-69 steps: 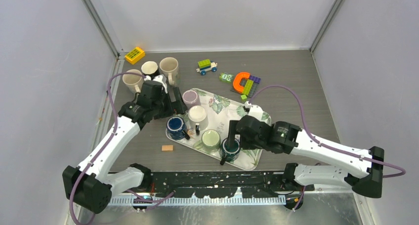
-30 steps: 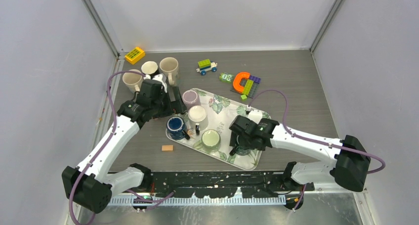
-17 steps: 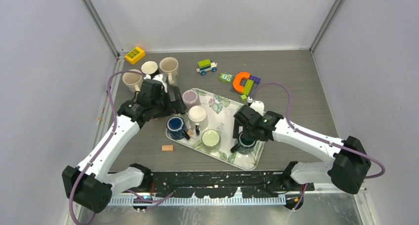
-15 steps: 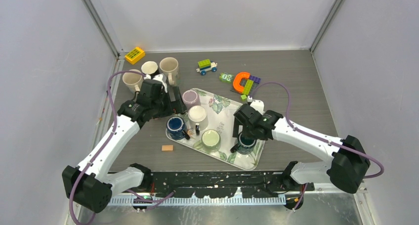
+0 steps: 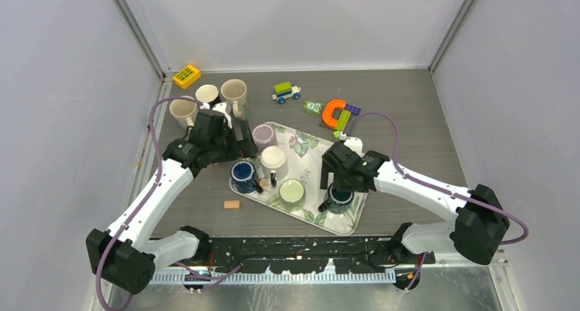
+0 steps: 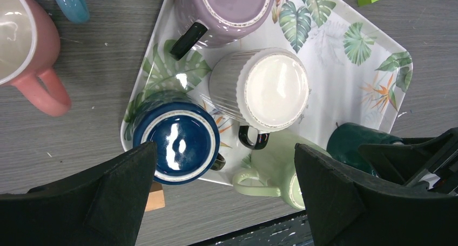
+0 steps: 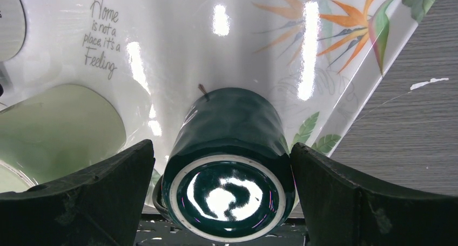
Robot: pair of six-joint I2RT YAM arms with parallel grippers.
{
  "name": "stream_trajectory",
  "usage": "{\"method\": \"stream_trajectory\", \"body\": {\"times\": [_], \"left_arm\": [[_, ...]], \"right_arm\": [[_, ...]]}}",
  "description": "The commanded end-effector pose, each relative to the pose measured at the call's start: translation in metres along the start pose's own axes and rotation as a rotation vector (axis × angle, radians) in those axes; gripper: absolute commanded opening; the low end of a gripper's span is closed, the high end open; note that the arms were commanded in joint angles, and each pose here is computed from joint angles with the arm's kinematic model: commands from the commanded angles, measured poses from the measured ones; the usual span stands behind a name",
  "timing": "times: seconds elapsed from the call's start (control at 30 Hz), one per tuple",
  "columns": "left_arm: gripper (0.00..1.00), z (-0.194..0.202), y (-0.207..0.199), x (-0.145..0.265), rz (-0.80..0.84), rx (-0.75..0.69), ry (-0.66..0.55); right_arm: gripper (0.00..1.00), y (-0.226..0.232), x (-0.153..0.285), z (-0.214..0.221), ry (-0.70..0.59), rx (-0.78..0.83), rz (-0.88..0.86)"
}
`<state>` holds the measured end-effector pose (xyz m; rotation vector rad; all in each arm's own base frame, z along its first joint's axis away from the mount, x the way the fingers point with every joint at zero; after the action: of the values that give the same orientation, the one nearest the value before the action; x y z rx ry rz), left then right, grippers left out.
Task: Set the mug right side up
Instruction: Turn over the cup on the tray.
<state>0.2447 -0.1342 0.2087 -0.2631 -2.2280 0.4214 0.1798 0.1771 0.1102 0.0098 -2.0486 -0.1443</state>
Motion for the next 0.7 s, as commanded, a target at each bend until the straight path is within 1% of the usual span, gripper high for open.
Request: {"method": "stream_trajectory", "body": {"times": [0.0,0.3,0.47,0.67], "left_arm": [[1.00,-0.010,-0.009,0.010,0.045,-0.035,-0.049],[1.00,-0.011,-0.010,0.014,0.059,-0.041,-0.060],[1.00,-0.011,-0.012,0.016,0.071,-0.042,-0.065],[1.00,-0.015,-0.015,0.026,0.096,-0.050,-0.103]], "right_arm": [[1.00,0.011,0.008,-0.009,-0.015,-0.054,-0.034],[1.00,0.006,0.012,-0.002,0.009,-0.118,-0.012],[1.00,-0.001,0.023,-0.010,-0.033,-0.111,0.015],[1.00,-0.003,0.050,-0.026,-0.066,-0.116,0.025]]}}
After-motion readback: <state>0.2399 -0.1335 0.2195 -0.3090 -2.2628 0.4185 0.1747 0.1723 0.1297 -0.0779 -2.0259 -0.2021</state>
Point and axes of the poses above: each gripper's point midway between its finger pads, its own x axis back along the fingers, its own y axis along the line the jaws close on, z = x × y, the point moved 3 cm from there along x, back along the fingers
